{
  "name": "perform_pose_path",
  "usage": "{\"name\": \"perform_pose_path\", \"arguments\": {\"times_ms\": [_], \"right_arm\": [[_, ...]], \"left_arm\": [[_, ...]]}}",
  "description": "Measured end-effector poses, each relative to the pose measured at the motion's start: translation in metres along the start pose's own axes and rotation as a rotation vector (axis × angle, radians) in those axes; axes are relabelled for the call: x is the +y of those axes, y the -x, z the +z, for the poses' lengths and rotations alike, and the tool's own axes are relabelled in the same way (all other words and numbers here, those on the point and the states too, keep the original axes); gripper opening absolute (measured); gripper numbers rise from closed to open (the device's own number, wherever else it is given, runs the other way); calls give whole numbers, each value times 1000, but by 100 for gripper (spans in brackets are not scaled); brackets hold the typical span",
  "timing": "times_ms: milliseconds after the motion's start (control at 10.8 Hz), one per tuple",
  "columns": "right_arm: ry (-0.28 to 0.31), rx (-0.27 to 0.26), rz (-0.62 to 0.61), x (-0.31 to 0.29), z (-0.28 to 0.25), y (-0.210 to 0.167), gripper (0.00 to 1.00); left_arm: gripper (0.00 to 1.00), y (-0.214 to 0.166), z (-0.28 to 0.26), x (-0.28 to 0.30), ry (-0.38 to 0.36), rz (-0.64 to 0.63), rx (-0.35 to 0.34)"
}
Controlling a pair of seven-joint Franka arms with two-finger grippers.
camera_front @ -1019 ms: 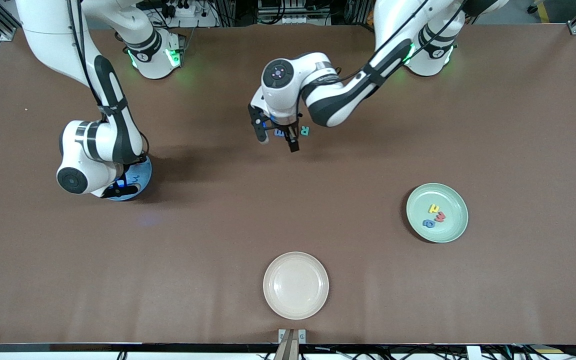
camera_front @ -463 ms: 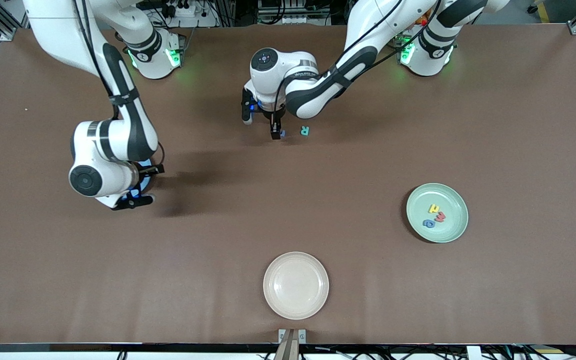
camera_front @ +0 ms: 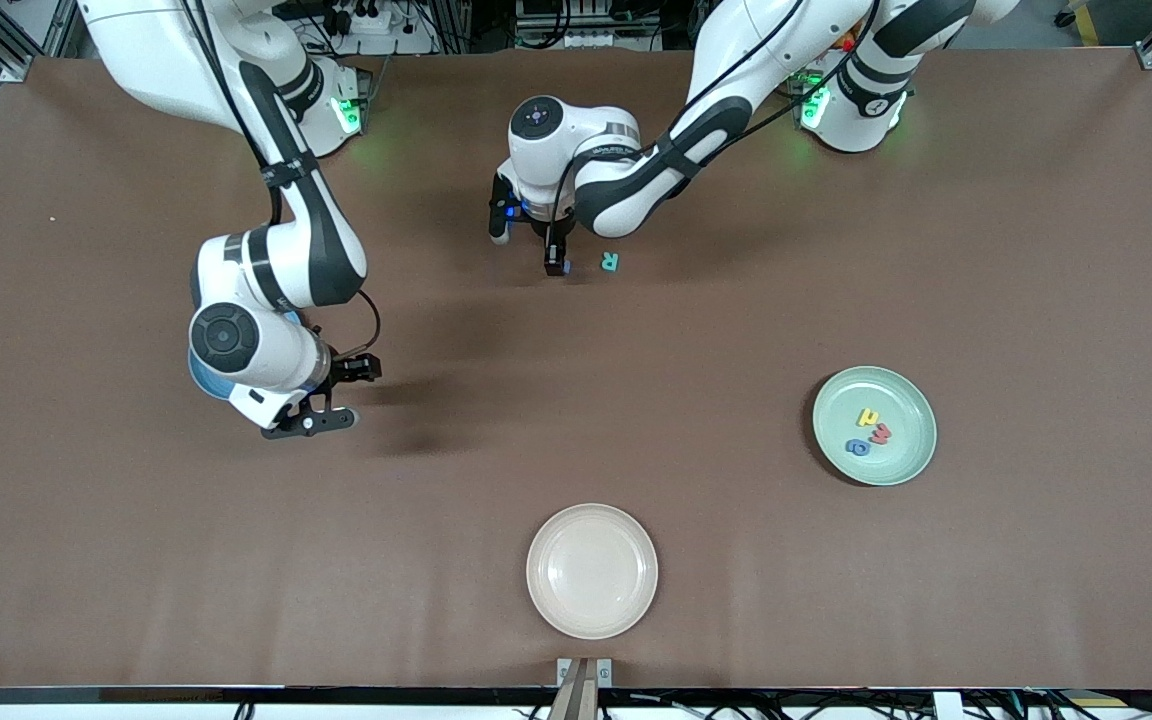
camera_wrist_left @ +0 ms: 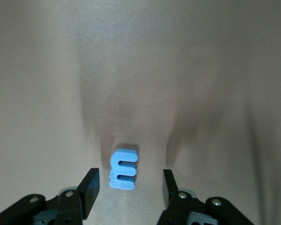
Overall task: Sort uppercase to blue plate, lowercase to green plate
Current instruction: 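Lower the left gripper onto the cyan E while the right returns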
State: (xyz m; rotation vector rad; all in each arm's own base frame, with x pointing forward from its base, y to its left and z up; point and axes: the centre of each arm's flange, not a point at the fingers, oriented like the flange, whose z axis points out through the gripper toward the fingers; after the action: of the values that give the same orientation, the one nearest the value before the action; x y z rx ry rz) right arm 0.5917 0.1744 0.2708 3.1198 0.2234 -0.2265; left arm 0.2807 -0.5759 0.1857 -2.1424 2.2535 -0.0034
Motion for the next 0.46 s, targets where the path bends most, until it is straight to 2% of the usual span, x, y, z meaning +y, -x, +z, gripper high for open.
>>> {"name": "perform_pose_path", "arguments": {"times_ms": [278, 463], "right_arm": [[-19, 55, 43, -36, -2, -1, 83], [-34, 82, 78, -63, -1, 1, 83]], "left_arm": [[60, 3, 9, 6, 12, 8, -9], [57, 3, 8, 2, 0, 14, 13]]}}
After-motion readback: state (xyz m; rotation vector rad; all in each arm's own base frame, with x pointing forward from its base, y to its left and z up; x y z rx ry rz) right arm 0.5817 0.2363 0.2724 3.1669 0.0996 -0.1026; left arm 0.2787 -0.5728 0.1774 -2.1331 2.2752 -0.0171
